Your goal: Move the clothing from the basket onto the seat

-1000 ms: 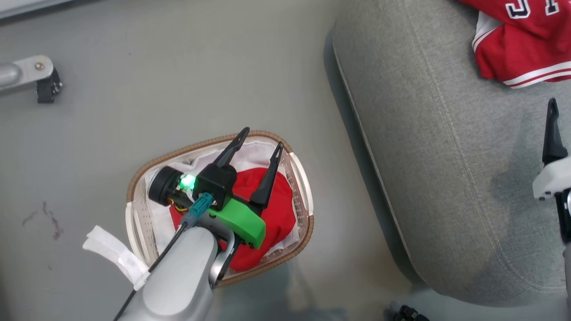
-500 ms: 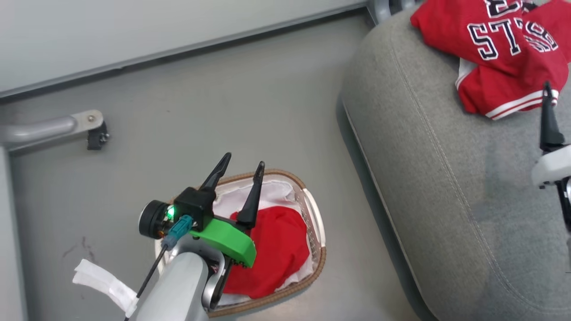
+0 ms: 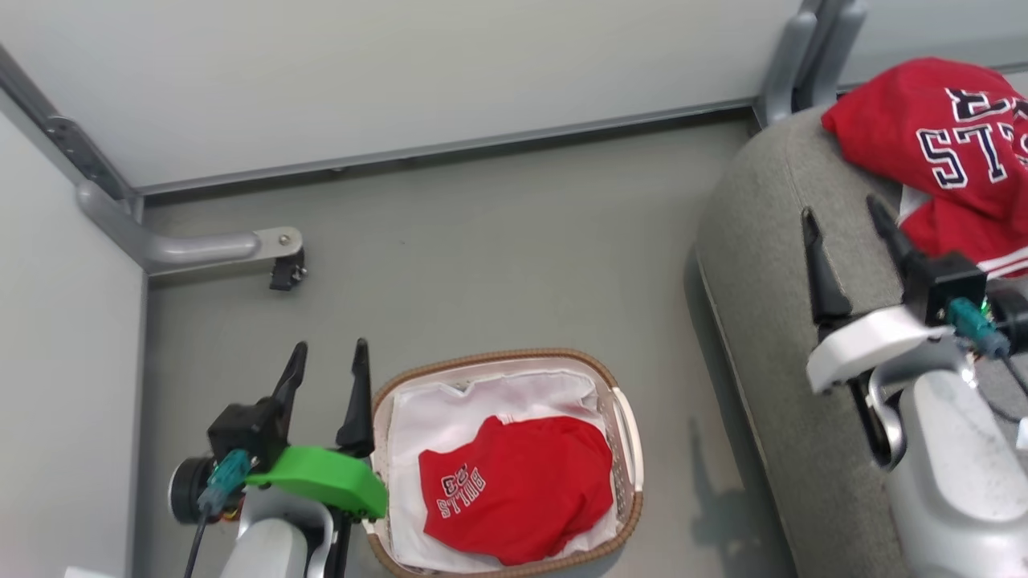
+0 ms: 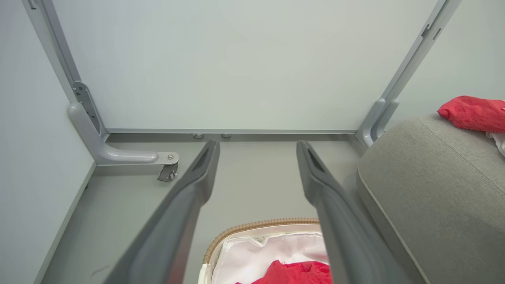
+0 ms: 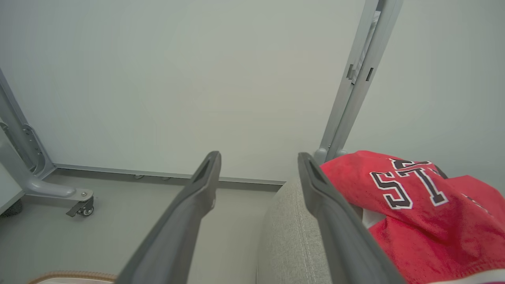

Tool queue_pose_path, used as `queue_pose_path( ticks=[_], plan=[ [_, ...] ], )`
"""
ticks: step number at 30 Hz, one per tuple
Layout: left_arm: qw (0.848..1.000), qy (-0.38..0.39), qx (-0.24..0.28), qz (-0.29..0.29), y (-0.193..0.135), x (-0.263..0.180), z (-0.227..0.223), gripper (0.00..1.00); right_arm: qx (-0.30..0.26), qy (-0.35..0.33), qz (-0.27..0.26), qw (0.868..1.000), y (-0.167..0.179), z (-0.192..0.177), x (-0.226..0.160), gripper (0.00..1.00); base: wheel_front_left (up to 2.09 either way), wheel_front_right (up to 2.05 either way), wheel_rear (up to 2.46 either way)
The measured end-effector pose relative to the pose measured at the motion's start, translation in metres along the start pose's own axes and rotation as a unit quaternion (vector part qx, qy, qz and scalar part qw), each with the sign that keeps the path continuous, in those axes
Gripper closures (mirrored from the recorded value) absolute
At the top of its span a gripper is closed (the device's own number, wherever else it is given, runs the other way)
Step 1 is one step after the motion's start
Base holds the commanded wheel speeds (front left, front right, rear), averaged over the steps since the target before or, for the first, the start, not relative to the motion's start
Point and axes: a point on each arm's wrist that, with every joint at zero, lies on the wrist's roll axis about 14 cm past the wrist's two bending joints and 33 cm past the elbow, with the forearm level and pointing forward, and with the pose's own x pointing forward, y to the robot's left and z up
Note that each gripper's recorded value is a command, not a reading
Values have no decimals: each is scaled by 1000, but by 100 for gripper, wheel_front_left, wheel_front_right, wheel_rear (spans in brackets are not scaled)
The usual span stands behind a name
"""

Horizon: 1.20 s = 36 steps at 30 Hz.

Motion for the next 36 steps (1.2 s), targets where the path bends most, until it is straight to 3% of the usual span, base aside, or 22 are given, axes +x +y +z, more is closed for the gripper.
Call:
queue_pose_path(
  ticks=[5, 11, 36],
  plan=[
    [998, -12, -5, 55, 29, -29, 6, 0, 50, 12, 5, 999, 26, -11, -23, 0, 0, 0, 0],
    [995, -23, -7, 94, 47, -63, 9, 0, 64, 36, 17, 997, 44, -26, -54, 0, 0, 0, 0],
    [995, -29, -2, 100, 48, -77, 12, 0, 94, 40, 27, 994, 57, -27, -69, 0, 0, 0, 0]
  ],
)
